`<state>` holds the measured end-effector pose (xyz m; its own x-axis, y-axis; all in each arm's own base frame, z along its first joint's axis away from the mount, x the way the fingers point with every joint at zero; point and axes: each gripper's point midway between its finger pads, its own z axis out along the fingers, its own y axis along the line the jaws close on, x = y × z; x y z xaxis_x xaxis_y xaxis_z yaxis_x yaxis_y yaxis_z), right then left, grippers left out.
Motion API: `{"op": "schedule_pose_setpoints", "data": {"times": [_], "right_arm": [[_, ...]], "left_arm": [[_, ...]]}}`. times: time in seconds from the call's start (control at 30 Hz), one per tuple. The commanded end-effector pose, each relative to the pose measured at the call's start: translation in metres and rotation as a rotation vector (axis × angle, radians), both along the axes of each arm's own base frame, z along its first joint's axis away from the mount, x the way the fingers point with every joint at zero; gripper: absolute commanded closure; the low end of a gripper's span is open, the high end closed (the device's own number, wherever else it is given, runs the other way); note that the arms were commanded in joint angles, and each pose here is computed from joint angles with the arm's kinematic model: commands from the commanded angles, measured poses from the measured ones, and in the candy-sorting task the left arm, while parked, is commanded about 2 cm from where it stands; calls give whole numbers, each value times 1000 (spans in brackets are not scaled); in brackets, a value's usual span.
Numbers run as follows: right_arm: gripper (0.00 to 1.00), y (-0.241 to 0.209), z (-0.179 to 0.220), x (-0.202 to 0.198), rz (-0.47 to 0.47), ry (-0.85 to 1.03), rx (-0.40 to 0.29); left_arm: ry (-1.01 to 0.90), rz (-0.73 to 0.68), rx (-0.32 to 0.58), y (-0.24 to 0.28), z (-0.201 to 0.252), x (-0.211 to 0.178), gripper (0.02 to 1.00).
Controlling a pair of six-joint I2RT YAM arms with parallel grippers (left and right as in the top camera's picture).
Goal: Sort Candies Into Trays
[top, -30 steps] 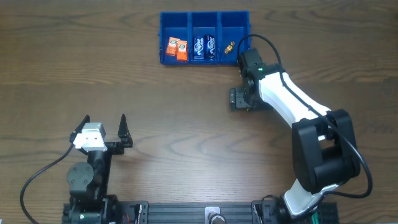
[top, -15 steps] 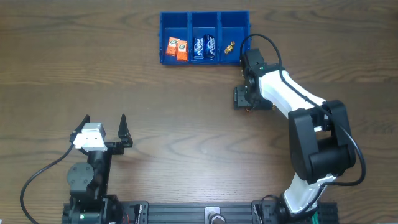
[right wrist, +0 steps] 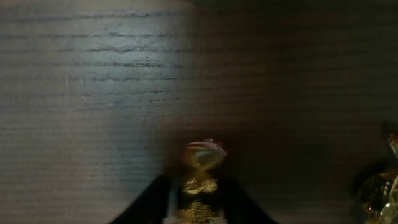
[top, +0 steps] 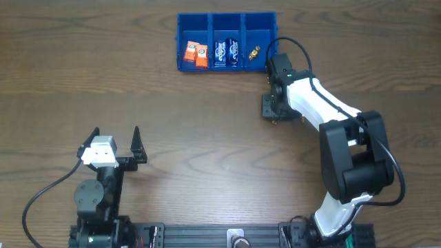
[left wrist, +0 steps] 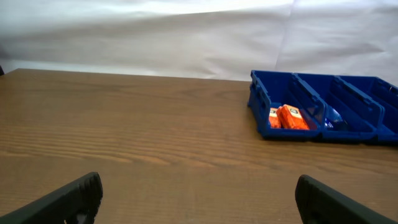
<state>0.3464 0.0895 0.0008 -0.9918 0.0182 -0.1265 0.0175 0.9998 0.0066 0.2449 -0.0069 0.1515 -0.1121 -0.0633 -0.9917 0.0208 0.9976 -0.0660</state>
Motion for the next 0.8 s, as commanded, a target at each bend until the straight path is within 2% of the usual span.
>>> {"op": "schedule_pose_setpoints", "data": {"times": [0.03, 0.2, 0.3, 0.4, 0.57, 0.67, 0.8], "right_arm": [[809, -2, -4, 0, -9, 9, -3], [873, -2, -3, 0, -24, 6, 0], [882, 6, 13, 9, -24, -38, 37], [886, 19, 60, 31, -1, -155, 73], [890, 38, 173, 79, 67, -359, 111], [890, 39, 241, 129, 42, -517, 65], [871, 51, 237, 168, 82, -536, 44]], "left_arm": [[51, -5, 4, -1, -16, -1, 23], [51, -5, 4, -1, -16, -1, 20], [51, -5, 4, -1, -16, -1, 20], [51, -5, 4, -1, -16, -1, 20], [51, -5, 4, -1, -16, -1, 20], [51, -5, 4, -1, -16, -1, 23], [51, -5, 4, -1, -16, -1, 23]]}}
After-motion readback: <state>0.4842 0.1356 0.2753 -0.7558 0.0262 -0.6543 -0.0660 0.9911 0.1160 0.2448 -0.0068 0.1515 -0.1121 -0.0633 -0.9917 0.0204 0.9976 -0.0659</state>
